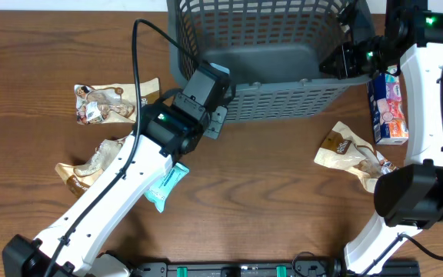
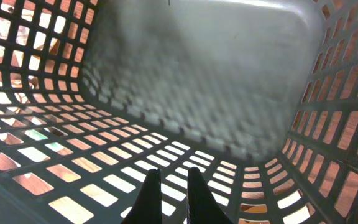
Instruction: Pack container
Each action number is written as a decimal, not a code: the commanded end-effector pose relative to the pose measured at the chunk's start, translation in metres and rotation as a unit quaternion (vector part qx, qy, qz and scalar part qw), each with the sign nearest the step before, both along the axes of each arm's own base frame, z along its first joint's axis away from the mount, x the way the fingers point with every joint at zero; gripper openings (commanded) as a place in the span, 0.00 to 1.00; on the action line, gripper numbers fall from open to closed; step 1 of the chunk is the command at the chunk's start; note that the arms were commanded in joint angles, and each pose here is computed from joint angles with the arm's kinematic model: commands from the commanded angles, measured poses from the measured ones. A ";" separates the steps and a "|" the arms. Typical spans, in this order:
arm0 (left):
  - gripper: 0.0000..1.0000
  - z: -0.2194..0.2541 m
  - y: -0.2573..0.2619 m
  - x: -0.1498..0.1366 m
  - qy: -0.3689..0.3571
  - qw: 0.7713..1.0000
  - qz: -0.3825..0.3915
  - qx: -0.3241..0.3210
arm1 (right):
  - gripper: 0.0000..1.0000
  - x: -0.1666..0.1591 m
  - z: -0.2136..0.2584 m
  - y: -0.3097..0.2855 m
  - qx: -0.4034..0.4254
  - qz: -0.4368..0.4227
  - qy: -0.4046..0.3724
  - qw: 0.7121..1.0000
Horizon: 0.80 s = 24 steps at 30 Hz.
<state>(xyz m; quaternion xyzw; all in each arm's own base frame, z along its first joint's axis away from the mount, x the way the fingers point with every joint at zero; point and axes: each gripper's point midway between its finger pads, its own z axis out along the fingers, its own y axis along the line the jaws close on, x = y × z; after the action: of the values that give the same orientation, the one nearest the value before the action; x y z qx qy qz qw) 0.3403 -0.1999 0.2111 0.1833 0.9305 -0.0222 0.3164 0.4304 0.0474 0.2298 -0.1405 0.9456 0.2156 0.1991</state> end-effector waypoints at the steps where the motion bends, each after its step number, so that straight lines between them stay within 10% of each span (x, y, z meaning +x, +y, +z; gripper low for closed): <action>1: 0.08 0.008 0.002 0.005 -0.013 1.000 0.000 0.002 | 0.06 0.000 -0.002 -0.002 -0.008 0.004 0.002 1.000; 7: 0.61 0.008 0.002 0.005 -0.013 1.000 0.000 0.002 | 0.96 0.002 -0.002 -0.002 -0.009 0.005 -0.002 1.000; 11: 0.75 0.008 0.003 0.004 -0.012 1.000 0.000 0.003 | 0.99 0.004 0.000 -0.001 -0.007 0.006 -0.008 1.000; 24: 0.76 0.005 0.005 0.001 -0.005 1.000 0.000 0.008 | 0.99 0.008 0.010 0.014 0.034 0.023 -0.027 0.999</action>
<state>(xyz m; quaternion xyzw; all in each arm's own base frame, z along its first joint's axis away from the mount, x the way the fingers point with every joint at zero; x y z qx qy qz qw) 0.3396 -0.1985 0.2103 0.1904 0.9299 -0.0169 0.3144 0.4372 0.0539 0.2358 -0.1537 0.9356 0.2295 0.2197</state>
